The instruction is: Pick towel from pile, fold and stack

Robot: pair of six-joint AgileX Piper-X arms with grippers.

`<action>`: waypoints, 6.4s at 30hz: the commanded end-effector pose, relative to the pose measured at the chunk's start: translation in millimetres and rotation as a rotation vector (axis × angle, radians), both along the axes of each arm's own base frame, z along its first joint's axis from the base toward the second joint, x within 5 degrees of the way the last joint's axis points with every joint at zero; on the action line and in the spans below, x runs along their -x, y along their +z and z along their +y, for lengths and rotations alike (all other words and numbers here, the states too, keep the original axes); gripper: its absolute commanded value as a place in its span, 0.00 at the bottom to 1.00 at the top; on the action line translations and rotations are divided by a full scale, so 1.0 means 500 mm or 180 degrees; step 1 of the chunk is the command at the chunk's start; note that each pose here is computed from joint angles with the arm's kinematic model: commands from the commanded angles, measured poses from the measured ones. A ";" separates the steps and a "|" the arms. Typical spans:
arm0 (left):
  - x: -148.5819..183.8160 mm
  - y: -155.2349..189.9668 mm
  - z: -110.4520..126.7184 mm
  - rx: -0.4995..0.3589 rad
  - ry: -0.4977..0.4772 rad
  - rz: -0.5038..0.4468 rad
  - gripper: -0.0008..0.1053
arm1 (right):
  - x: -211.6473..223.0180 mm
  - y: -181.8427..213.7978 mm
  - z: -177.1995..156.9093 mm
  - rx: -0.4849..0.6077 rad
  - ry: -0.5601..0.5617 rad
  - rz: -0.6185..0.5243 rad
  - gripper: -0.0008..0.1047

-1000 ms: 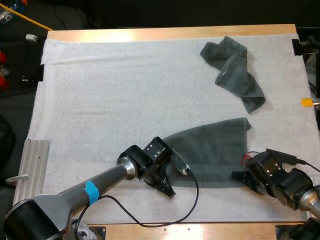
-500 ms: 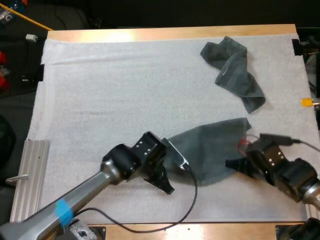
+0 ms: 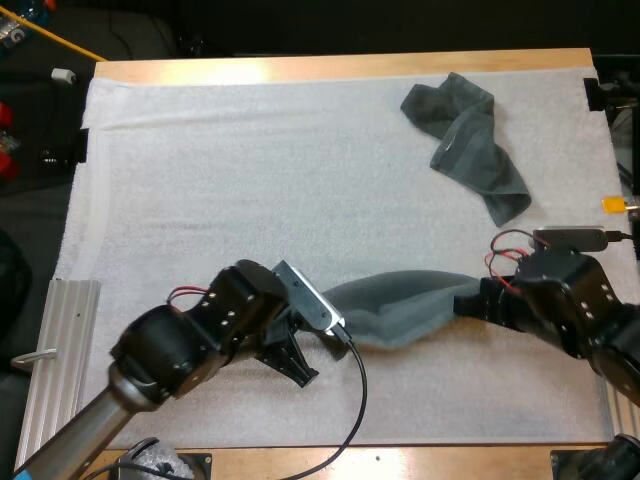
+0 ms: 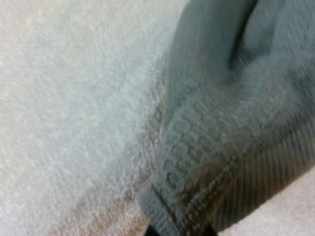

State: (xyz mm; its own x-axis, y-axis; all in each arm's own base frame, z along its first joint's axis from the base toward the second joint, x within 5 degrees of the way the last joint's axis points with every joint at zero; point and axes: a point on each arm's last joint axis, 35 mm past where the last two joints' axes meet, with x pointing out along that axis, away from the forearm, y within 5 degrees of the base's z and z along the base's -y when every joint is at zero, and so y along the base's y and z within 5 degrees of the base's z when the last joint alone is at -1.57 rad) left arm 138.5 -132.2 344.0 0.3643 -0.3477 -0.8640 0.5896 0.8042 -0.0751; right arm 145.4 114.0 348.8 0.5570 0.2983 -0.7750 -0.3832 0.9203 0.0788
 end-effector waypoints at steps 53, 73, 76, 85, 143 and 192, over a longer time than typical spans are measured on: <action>-0.267 -0.244 0.056 0.0411 0.0934 0.0709 0.01 | -0.225 -0.209 0.098 0.0273 -0.0661 0.0533 0.01; -0.316 -0.284 0.091 0.0695 0.1088 0.0767 0.04 | -0.251 -0.234 0.111 0.0288 -0.0731 0.0389 0.02; -0.317 -0.283 0.090 0.0736 0.1099 0.0766 0.21 | -0.253 -0.246 0.116 0.0183 -0.0733 0.0531 0.17; -0.325 -0.275 0.087 0.0838 0.1085 0.0698 0.58 | -0.260 -0.251 0.120 0.0117 -0.0776 0.0507 0.58; -0.025 -0.025 0.121 0.0834 0.0503 0.0767 0.54 | -0.247 -0.382 0.260 0.0291 0.0379 0.1706 0.01; -0.024 -0.024 0.119 0.0881 0.0424 0.0779 0.54 | -0.234 -0.135 0.348 0.0127 0.0925 0.0459 0.01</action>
State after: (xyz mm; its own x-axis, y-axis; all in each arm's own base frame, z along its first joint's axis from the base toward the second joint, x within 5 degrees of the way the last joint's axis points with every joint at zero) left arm 152.3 -72.3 329.3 0.2180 -0.5349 -0.8163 0.4068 0.8101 -0.4221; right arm 262.2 289.3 280.4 0.3403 0.3936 -0.8540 -0.6090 0.7842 0.1187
